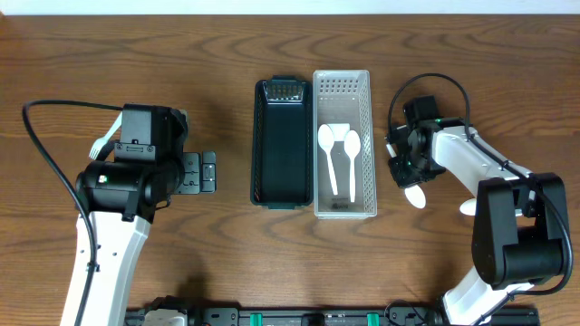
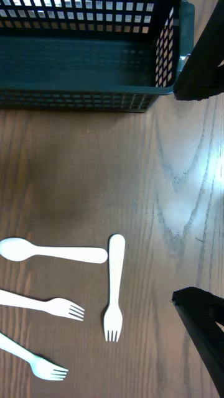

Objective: Pack container
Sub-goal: 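Lower the spoon into the white basket and release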

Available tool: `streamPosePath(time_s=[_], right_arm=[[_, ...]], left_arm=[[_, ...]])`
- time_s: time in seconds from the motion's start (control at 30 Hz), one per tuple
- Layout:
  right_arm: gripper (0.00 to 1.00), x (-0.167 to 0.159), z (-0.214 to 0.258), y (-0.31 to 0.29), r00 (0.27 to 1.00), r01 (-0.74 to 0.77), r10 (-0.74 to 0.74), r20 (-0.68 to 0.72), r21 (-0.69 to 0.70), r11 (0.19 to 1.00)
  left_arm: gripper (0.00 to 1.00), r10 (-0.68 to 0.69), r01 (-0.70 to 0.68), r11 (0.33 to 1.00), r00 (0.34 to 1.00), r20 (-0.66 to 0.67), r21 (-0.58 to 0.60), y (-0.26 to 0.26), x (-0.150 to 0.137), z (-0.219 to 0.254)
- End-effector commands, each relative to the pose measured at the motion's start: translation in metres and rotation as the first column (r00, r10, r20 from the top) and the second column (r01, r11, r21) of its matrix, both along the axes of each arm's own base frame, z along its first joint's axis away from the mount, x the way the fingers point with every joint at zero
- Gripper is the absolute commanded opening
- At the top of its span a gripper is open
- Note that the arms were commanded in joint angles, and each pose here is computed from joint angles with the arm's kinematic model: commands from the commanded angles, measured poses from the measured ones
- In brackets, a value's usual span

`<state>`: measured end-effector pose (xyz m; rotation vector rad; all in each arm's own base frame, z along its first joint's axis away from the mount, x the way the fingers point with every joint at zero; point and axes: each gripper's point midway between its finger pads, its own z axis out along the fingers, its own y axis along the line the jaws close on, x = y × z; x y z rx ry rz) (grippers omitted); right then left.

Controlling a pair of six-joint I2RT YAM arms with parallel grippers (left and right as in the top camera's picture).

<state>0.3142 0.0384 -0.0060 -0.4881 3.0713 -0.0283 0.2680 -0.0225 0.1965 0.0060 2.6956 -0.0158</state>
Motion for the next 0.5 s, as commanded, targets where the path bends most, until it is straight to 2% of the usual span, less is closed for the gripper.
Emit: streamPosePath(time_s=[0.0, 0.13, 0.23, 0.33, 0.47], right_arm=[[0.02, -0.007, -0.012, -0.001, 0.998, 0.036, -0.036, -0.043, 0.009, 0.999], [0.01, 0.001, 0.001, 0.0, 0.996, 0.09, -0.089, -0.026, 0.011, 0.996], [0.01, 0.018, 0.032, 0.003, 0.991, 0.13, -0.13, 0.013, 0.021, 0.991], [0.01, 0.045, 0.087, 0.006, 0.973, 0.207, -0.211, 0.095, 0.051, 0.977], [0.01, 0.08, 0.18, 0.021, 0.893, 0.348, -0.383, 0.236, 0.177, 0.921]], left_arm=[[0.98, 0.009, -0.009, 1.0, 1.0, 0.008, 0.006, 0.002, 0.003, 0.004], [0.98, 0.009, -0.009, 1.0, 1.0, 0.008, 0.006, 0.002, 0.003, 0.004], [0.98, 0.009, -0.009, 1.0, 1.0, 0.008, 0.006, 0.002, 0.003, 0.004], [0.98, 0.009, -0.009, 1.0, 1.0, 0.008, 0.006, 0.002, 0.003, 0.004], [0.99, 0.009, -0.009, 1.0, 1.0, 0.008, 0.006, 0.002, 0.003, 0.004]])
